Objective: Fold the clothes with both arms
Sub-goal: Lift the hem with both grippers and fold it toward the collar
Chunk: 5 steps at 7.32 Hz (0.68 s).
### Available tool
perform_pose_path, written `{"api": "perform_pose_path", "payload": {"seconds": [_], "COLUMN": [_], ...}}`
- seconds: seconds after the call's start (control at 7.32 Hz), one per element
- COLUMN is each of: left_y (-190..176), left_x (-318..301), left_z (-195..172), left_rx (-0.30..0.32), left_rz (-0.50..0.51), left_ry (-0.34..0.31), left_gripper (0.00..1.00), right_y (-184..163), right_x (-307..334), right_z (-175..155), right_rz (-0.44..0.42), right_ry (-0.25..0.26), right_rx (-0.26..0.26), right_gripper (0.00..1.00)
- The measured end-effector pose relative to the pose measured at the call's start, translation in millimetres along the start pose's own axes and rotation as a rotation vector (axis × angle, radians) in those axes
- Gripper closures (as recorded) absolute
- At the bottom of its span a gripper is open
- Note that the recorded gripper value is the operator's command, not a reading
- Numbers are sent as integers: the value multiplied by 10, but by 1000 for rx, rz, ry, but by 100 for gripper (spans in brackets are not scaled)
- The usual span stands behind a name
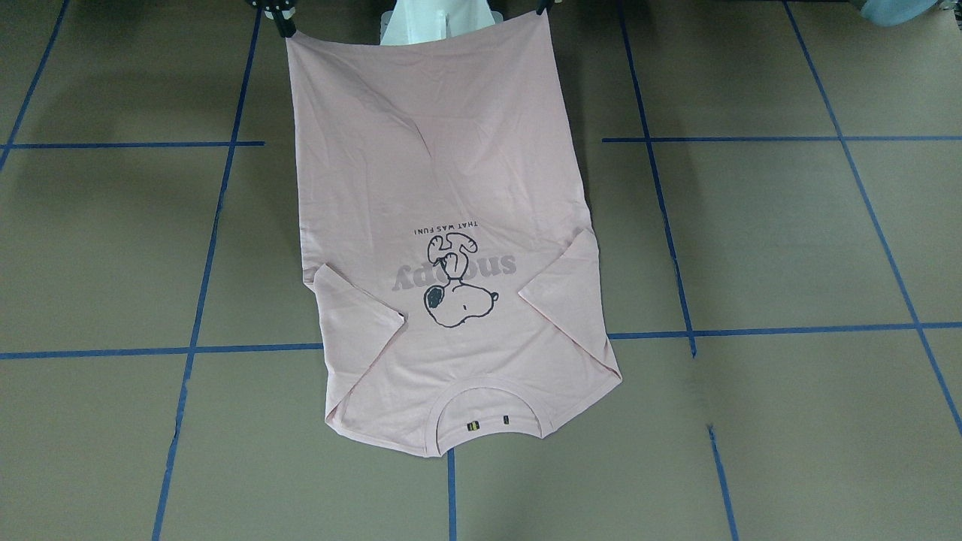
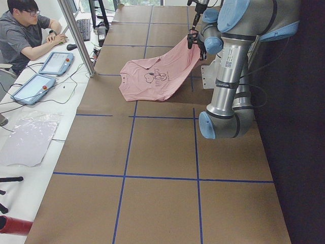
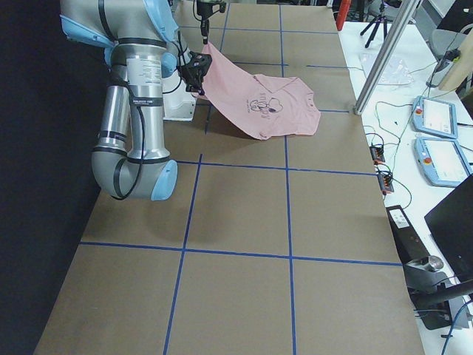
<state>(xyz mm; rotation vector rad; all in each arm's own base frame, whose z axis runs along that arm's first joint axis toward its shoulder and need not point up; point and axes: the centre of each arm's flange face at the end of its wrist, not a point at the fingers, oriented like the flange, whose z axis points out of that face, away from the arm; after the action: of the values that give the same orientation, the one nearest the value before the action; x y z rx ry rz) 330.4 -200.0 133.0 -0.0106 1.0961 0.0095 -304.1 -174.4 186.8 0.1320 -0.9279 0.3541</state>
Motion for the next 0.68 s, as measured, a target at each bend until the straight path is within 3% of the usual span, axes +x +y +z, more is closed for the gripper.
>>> {"api": "perform_pose_path", "payload": {"seconds": [0.27, 0.68], "left_y": [-294, -1233], "left_x": [22, -138], "left_z": [112, 324], "left_rx": [38, 151], "left_rz": [49, 98], "left_ry": [-61, -201], "left_gripper": [100, 100], "right_y": [-154, -876], "right_x": [-323, -844], "right_z": [159, 669], "right_rz": [-33, -97], "right_ry": [19, 105], "right_rx": [42, 183], "right_gripper": [100, 100]}}
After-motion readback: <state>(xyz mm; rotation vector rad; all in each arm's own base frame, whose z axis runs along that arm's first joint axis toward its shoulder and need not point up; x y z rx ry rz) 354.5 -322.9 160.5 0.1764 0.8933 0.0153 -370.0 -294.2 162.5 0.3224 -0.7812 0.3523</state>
